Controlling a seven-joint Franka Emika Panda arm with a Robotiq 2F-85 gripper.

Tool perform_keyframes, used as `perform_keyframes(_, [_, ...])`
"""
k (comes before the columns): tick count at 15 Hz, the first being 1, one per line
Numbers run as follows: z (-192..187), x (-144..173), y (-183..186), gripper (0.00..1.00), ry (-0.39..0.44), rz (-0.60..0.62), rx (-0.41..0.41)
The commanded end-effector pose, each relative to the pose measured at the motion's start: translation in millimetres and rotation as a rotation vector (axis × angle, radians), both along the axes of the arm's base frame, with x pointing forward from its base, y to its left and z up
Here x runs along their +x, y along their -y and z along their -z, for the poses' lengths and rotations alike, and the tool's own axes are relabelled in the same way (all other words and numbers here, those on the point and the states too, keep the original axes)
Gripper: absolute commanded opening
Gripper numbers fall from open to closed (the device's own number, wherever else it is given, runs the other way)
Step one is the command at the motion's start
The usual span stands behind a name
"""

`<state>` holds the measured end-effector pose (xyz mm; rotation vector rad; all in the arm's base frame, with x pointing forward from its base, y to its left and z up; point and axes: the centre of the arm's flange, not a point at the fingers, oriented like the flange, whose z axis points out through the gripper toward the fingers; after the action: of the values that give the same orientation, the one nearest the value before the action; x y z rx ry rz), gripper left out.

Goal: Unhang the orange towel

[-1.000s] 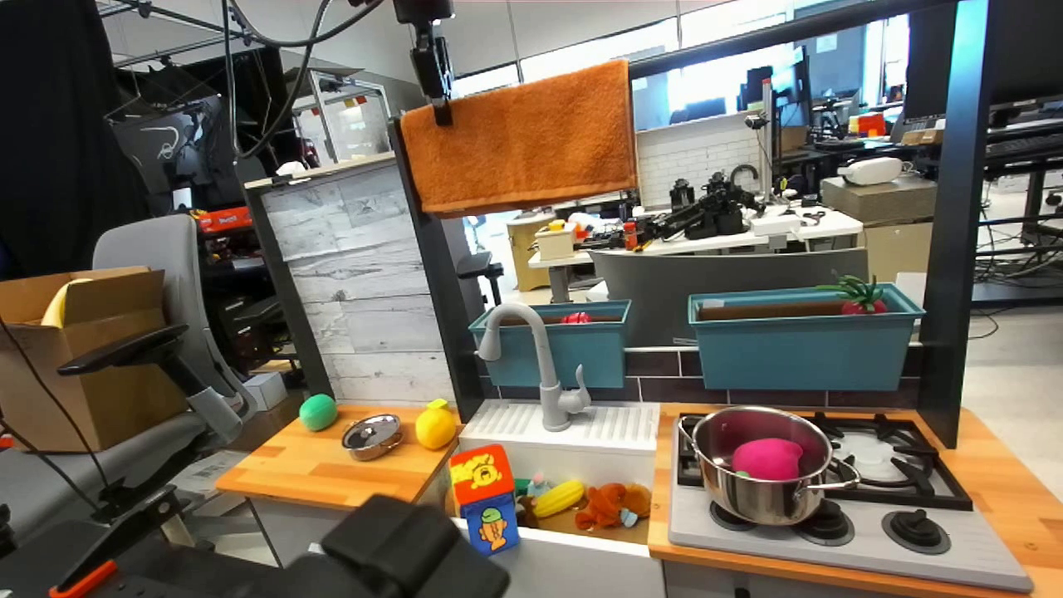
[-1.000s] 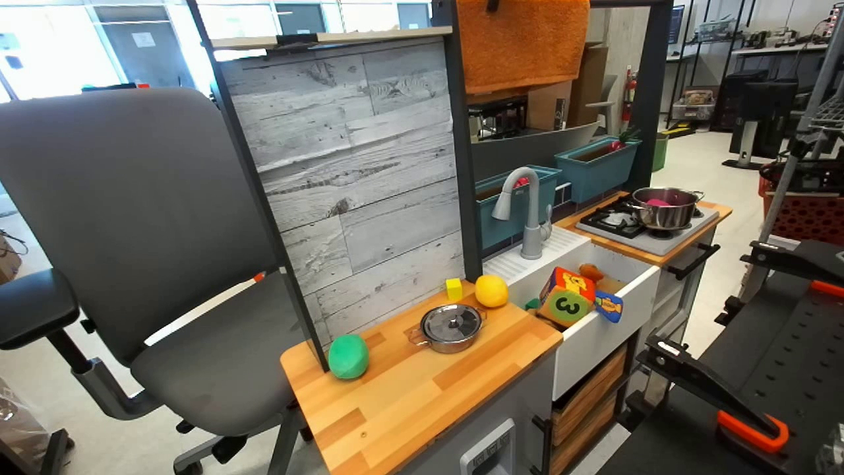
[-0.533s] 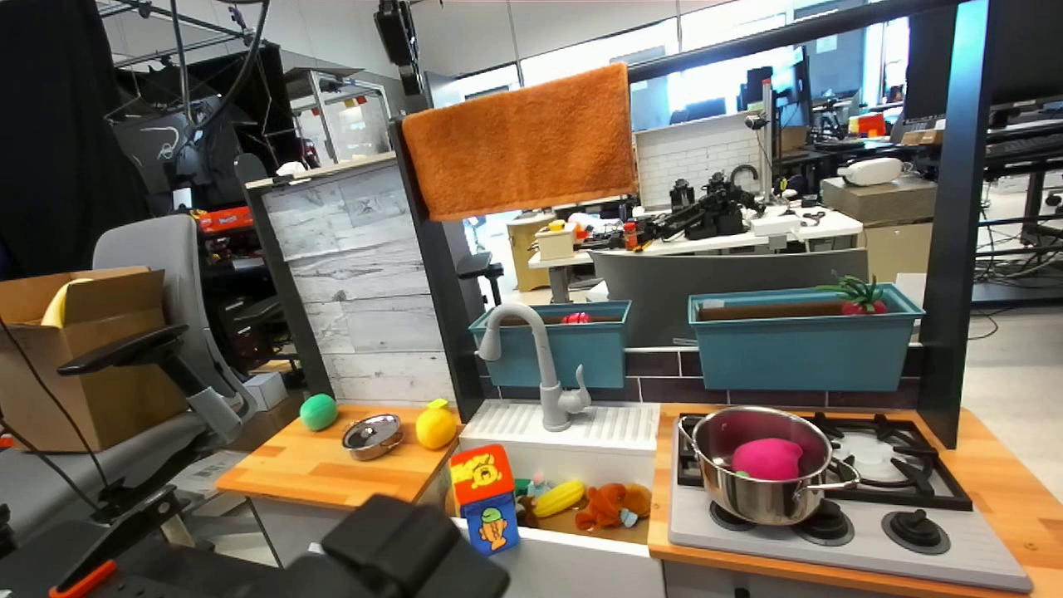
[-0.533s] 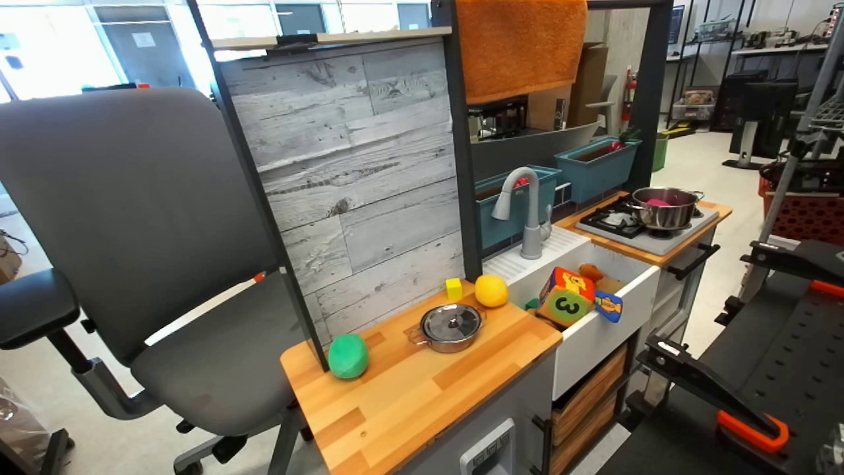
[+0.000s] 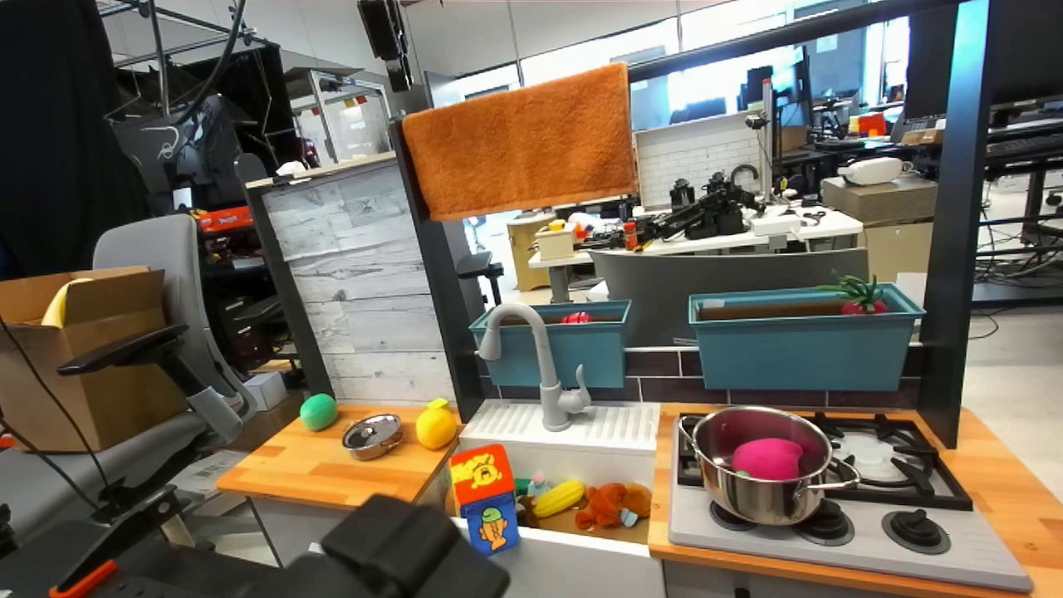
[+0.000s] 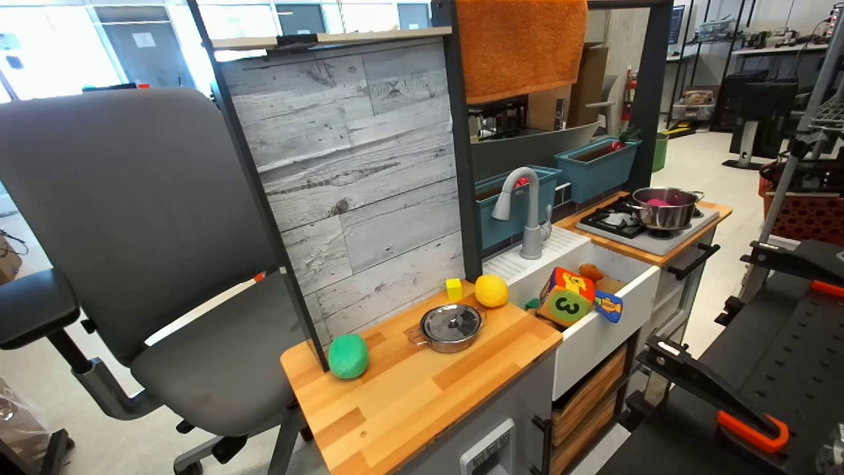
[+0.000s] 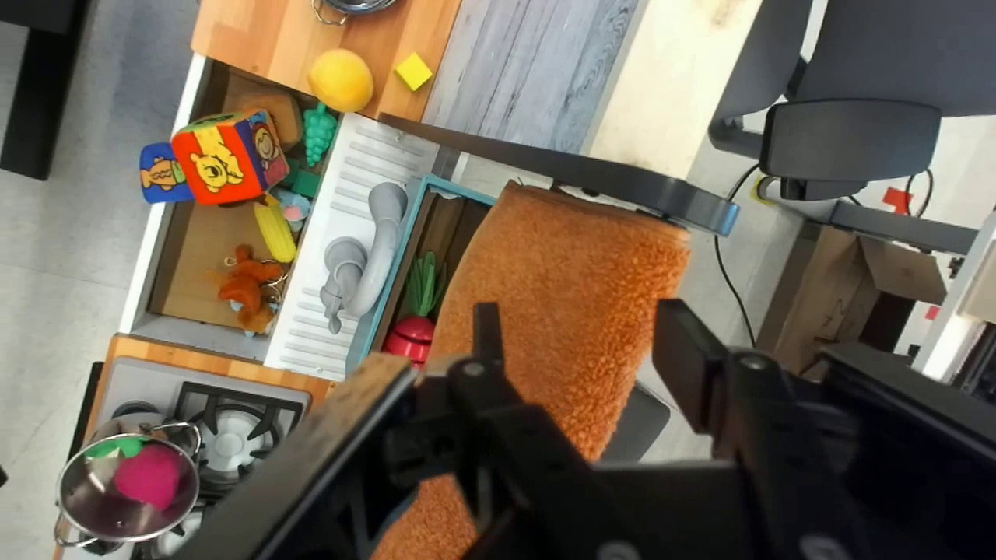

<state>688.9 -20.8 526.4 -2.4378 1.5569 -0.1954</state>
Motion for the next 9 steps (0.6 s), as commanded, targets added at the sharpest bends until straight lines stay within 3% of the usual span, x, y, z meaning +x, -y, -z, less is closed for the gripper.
perform_keyframes(1, [10,7,6,0.85,-0.013,0.028,-0.009])
perform_keyframes(3, [17,14,11,0.99,-0.024,0.034,-0.005])
perform_keyframes(6, [23,20,18,1.00,-0.036,0.046,0.002])
perform_keyframes(7, [24,21,19,0.93,-0.033,0.045,0.006])
perform_keyframes(8, [25,22,20,1.00,-0.034,0.047,0.006])
perform_keyframes(9, [25,23,21,0.96,-0.036,0.047,0.006])
